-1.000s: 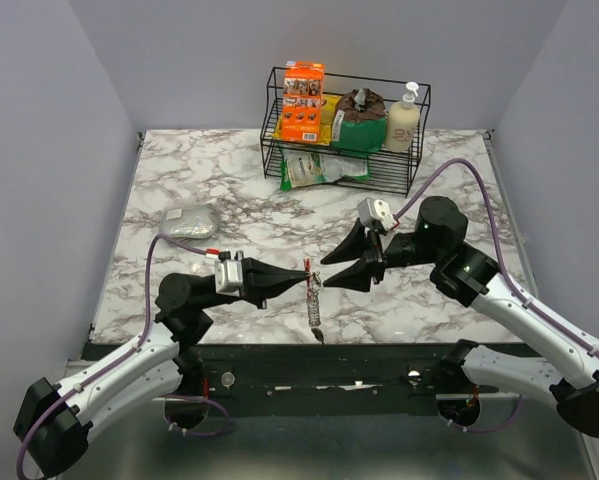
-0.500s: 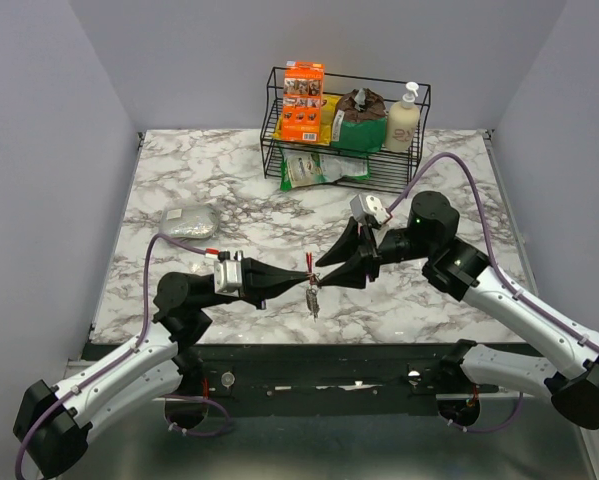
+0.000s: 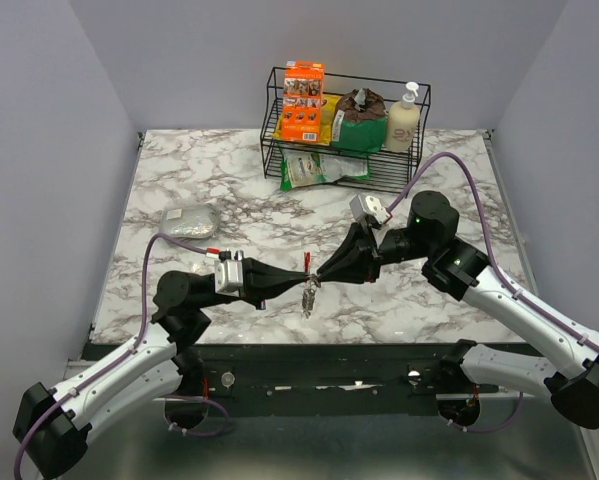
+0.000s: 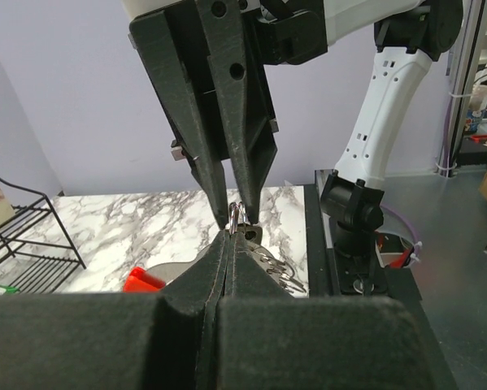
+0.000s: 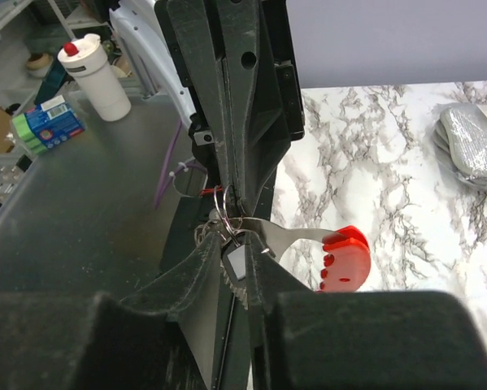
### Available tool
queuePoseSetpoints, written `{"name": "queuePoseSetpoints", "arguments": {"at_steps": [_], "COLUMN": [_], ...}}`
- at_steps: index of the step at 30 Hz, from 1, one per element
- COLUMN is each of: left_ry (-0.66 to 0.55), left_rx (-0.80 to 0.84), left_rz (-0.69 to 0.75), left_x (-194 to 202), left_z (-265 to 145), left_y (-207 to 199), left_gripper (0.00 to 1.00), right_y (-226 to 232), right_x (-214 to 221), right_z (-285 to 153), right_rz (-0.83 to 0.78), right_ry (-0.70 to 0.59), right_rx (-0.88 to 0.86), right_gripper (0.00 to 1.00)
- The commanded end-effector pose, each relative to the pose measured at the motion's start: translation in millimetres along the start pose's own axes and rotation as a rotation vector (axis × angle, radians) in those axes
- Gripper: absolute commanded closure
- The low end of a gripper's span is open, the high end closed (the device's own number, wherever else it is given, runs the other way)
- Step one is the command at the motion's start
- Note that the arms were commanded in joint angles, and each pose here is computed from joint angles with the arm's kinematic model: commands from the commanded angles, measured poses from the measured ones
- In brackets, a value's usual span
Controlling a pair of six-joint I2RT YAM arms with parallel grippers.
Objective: Put the keys on the keyring
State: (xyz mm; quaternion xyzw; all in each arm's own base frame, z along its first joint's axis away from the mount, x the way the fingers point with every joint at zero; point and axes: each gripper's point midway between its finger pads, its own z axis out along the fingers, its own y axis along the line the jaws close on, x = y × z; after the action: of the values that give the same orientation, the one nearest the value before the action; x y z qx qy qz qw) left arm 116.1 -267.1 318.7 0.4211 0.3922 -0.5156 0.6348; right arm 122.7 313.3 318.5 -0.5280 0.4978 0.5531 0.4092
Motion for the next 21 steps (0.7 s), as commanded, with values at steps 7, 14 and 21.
{"name": "queuePoseSetpoints", "arguments": {"at_steps": [7,14,21], "left_ry": [-0.032,-0.031,-0.028], "left_rx": [0.025,0.025,0.026], "left_rz": [0.065,0.073,0.078], "left_x": [-20.7,-22.2,-23.5], "left_z": [3.2,2.8,2.2], "left_y": [-3.6,-3.8,-4.5], "left_gripper": [1.00,1.00,1.00], "right_y": [7.5,4.3,0.7], "right_x": [-15.9,-9.1,0.6], "right_z": [-1.8,-2.0,-0.9], "right_rz": [-0.062,-0.060,-0.058], "right_ry": [-0.031,-0.023,-0.002], "right_rx": [-0.031,-0.018,-0.016], "right_gripper": [0.99,0.99,0.99]}}
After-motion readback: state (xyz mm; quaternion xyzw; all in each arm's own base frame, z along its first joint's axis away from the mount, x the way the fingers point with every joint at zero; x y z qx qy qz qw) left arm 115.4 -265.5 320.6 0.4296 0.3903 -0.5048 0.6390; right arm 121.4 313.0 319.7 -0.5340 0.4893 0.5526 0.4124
